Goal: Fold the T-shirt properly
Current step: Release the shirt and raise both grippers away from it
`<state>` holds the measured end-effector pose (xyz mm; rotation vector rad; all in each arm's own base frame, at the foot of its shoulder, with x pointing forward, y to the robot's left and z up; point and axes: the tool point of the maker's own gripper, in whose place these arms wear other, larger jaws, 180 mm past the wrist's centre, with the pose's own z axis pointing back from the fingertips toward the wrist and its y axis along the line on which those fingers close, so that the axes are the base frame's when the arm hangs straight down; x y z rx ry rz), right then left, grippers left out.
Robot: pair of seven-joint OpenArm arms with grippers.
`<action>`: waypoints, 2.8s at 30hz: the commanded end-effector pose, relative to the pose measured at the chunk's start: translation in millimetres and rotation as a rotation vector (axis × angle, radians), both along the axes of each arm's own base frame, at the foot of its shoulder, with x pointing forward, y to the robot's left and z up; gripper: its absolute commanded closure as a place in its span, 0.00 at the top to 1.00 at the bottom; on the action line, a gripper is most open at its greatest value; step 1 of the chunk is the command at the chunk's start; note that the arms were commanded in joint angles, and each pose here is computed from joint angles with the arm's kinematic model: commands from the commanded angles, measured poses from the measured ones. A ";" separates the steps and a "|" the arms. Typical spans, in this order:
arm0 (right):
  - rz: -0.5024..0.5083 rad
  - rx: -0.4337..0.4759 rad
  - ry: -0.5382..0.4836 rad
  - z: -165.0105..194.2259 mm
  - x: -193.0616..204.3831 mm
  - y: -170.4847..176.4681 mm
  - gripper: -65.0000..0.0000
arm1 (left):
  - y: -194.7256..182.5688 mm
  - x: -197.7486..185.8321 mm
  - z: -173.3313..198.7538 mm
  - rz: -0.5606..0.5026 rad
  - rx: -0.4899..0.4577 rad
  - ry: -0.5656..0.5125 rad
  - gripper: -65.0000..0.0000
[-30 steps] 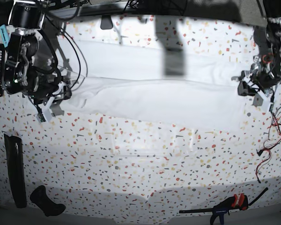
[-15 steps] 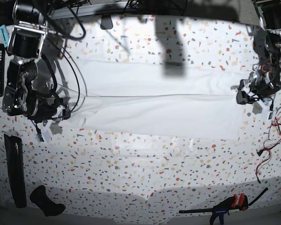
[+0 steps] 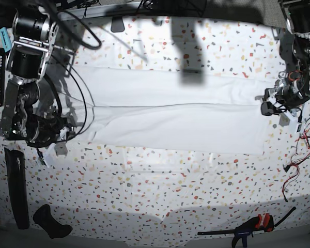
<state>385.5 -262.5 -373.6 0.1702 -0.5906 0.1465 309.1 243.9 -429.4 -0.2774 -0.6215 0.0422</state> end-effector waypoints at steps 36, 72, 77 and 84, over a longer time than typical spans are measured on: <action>0.152 -0.083 -0.553 182.6 -31.2 21.2 0.43 | -21.2 26.9 80.3 -0.125 -0.287 -0.201 0.69; 0.345 0.036 -0.003 74.3 -280.1 116.0 0.43 | -2.5 23.2 61.1 -0.170 -0.110 -0.146 0.69; 0.348 0.052 -0.007 75.6 -280.1 118.5 0.43 | 6.4 13.0 33.5 -0.137 -0.124 -0.086 0.69; 0.356 0.082 -0.002 77.1 -282.2 123.3 0.43 | -21.2 -4.0 26.9 -0.135 -0.414 0.026 0.69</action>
